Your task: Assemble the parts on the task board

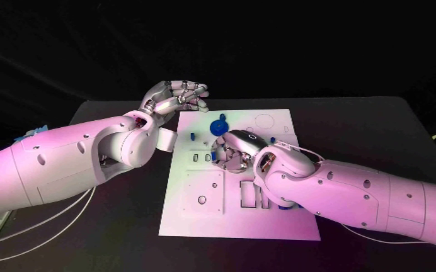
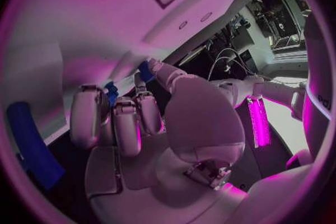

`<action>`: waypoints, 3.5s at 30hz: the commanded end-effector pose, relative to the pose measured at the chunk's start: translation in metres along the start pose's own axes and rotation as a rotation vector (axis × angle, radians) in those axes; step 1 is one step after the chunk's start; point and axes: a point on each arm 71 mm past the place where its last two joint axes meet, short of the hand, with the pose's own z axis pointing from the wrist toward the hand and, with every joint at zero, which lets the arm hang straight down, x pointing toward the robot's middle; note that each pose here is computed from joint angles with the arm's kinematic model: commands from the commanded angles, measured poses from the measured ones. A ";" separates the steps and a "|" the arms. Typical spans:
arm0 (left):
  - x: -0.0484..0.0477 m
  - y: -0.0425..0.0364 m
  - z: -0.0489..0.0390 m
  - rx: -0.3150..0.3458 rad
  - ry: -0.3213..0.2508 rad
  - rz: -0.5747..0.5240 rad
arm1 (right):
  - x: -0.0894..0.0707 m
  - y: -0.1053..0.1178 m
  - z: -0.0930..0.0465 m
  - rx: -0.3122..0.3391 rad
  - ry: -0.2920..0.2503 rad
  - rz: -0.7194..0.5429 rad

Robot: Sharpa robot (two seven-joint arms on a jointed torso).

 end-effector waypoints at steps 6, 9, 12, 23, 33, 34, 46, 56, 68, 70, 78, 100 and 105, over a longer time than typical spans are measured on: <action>0.0019 -0.0006 0.0002 0.005 0.019 -0.010 | 0.001 0.001 0.000 -0.008 -0.001 -0.009; 0.0018 -0.0005 0.0002 0.004 0.018 -0.010 | 0.000 0.001 0.000 -0.013 -0.006 -0.008; 0.0018 -0.0005 0.0003 0.004 0.019 -0.010 | 0.000 0.001 0.000 -0.015 -0.009 -0.008; 0.0012 -0.0002 0.0004 0.002 0.017 -0.009 | -0.004 0.005 -0.004 -0.038 -0.058 0.009; -0.0052 0.0079 0.0033 -0.071 0.070 0.084 | -0.026 0.003 -0.020 -0.092 -0.082 0.150; -0.0062 0.0101 0.0047 -0.085 0.086 0.118 | -0.030 -0.001 -0.022 -0.090 -0.070 0.196; -0.0049 0.0405 0.0088 -0.391 0.280 0.528 | -0.104 -0.047 -0.048 0.003 -0.202 0.534; 0.0027 0.0550 0.0091 -0.565 0.382 0.789 | -0.136 -0.092 -0.066 0.130 -0.289 0.581; 0.0187 0.0471 0.0213 -0.744 0.467 0.986 | -0.147 -0.117 -0.079 0.203 -0.337 0.573; 0.0212 0.0450 0.0237 -0.755 0.469 1.013 | -0.147 -0.118 -0.080 0.205 -0.343 0.572; 0.0323 0.0405 0.0337 -0.795 0.478 1.091 | -0.150 -0.120 -0.081 0.212 -0.378 0.562; 0.0464 0.0441 0.0476 -0.851 0.556 1.177 | -0.151 -0.123 -0.082 0.241 -0.417 0.576; 0.0505 0.0476 0.0496 -0.854 0.565 1.166 | -0.150 -0.123 -0.081 0.242 -0.415 0.579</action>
